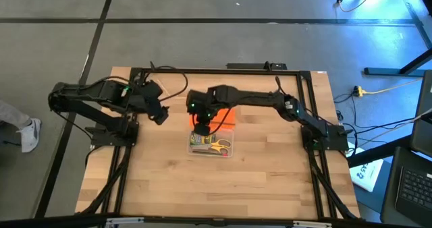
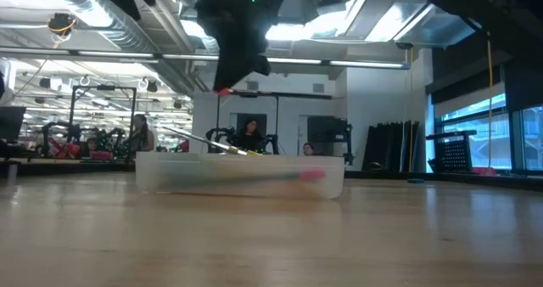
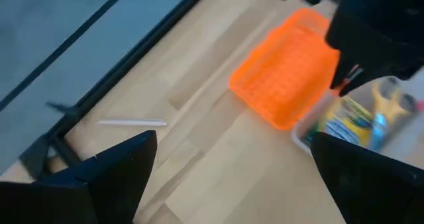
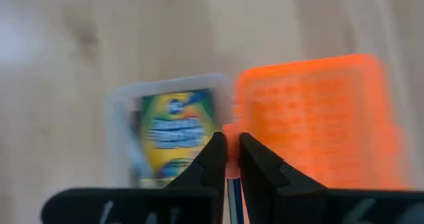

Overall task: Pack school essentials
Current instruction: Put the black pencil into the supply box

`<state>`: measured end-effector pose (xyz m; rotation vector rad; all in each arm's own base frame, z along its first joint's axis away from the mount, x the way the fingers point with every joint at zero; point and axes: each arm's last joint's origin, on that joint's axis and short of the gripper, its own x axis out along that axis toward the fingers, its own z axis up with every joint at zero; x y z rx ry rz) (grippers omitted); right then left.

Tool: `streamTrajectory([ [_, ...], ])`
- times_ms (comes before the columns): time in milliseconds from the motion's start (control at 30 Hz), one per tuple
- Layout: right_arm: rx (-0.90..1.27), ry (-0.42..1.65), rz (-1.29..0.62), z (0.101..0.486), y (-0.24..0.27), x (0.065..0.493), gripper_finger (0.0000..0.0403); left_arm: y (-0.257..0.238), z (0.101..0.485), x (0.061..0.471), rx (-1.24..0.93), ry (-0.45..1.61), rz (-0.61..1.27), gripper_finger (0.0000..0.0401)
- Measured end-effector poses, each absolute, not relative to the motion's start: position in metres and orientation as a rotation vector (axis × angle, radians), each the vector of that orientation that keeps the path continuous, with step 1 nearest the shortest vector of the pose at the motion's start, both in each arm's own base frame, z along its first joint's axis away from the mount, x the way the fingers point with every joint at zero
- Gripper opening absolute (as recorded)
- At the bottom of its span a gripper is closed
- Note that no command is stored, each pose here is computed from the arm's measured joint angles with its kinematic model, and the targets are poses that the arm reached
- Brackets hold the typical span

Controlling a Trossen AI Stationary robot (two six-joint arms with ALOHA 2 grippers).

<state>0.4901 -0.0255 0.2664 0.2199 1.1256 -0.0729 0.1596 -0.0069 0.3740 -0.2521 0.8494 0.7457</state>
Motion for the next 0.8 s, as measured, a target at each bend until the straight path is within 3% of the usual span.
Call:
streamTrajectory([
  [400, 0.316, 1.045, -0.116, 0.264, 0.035, 0.500, 0.0035, -0.036, 0.387, 0.124, -0.223, 0.831, 0.394, 0.0394],
  [800, 0.327, 1.073, -0.124, 0.230, 0.052, 0.512, 0.0037, -0.053, 0.389, 0.115, -0.173, 0.822, 0.243, 0.0394],
])
